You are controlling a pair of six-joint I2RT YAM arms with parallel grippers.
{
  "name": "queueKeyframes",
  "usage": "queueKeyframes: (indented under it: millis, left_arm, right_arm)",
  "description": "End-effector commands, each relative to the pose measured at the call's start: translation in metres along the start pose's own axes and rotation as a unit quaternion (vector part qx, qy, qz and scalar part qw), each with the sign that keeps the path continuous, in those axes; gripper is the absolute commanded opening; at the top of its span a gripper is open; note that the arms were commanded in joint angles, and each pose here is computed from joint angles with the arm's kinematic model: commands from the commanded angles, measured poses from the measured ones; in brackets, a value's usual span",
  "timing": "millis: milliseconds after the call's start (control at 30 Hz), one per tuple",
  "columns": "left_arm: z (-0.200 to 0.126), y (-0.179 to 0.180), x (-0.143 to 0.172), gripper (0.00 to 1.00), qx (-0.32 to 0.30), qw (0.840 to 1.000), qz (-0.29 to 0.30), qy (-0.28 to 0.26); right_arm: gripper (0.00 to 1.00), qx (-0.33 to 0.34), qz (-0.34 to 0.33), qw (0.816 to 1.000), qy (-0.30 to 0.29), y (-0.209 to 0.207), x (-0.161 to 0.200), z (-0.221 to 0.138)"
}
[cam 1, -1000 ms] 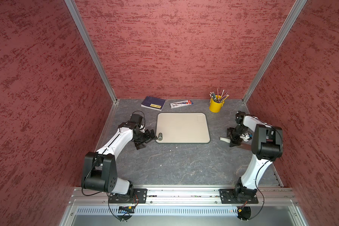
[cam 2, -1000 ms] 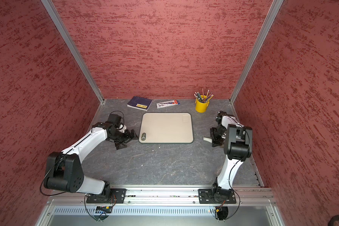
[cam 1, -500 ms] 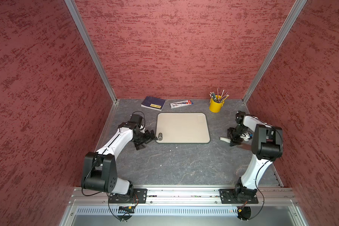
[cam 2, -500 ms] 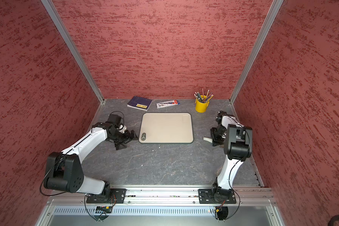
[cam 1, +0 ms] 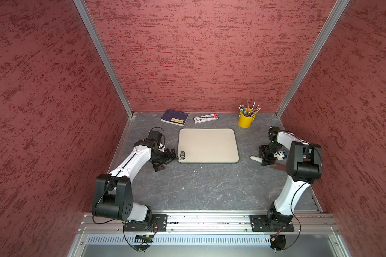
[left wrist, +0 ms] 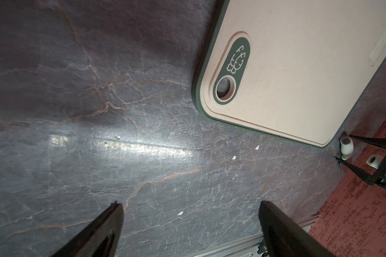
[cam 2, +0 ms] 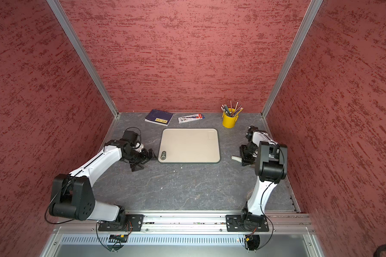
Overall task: Align the knife with the edge of the cutting board
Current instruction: Pick up the knife at the center of the board.
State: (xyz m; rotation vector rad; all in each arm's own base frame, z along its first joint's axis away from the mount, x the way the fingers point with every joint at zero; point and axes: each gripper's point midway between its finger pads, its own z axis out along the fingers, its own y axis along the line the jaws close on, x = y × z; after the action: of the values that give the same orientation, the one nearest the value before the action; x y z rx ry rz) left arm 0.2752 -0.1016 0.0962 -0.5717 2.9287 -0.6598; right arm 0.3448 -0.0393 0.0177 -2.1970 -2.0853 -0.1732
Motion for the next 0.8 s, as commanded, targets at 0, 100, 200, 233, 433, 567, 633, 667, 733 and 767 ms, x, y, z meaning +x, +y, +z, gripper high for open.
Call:
queueKeyframes:
  millis: [0, 100, 200, 233, 433, 567, 633, 667, 733, 767]
  left_arm:
    - [-0.002, 0.003, 0.003, 0.99, -0.005, 1.000, 0.010, -0.004]
    - [-0.002, 0.004, 0.003, 0.99, -0.006, 1.000, 0.010, -0.004]
    - [-0.001, 0.004, 0.003, 0.99, -0.006, 1.000, 0.010, -0.003]
    - [0.000, 0.004, 0.003, 0.99, -0.006, 1.000, 0.010, -0.003]
    - [0.001, 0.005, 0.003, 0.99, -0.007, 1.000, 0.009, -0.002]
    - [0.001, 0.004, 0.003, 0.99, -0.006, 1.000, 0.010, -0.002]
    - [0.001, 0.004, 0.002, 0.99, -0.006, 1.000, 0.010, -0.003]
    - [0.001, 0.005, 0.003, 0.99, -0.007, 1.000, 0.010, -0.002]
    - [0.003, 0.005, 0.003, 0.99, -0.006, 1.000, 0.009, -0.001]
    - [0.003, 0.005, 0.002, 0.99, -0.006, 1.000, 0.009, -0.002]
  right_arm:
    - [0.73, 0.018, 0.008, 1.000, 0.006, -0.007, 0.004, 0.016]
    - [0.71, 0.018, 0.009, 1.000, 0.008, -0.008, 0.005, 0.017]
    - [0.67, 0.017, 0.006, 1.000, 0.007, -0.007, 0.007, 0.017]
    - [0.66, 0.017, 0.007, 1.000, 0.007, -0.008, 0.007, 0.017]
    - [0.53, 0.016, 0.008, 1.000, 0.005, -0.011, 0.007, 0.018]
    - [0.18, 0.013, -0.011, 1.000, -0.019, -0.010, 0.002, 0.011]
    - [0.01, 0.010, -0.035, 0.999, -0.038, -0.007, -0.003, 0.004]
    - [0.00, 0.007, -0.053, 0.997, -0.048, -0.004, -0.005, 0.000]
    - [0.00, 0.006, -0.089, 0.994, -0.062, 0.000, -0.006, -0.007]
    - [0.00, -0.001, -0.117, 0.991, -0.064, 0.005, -0.005, -0.009]
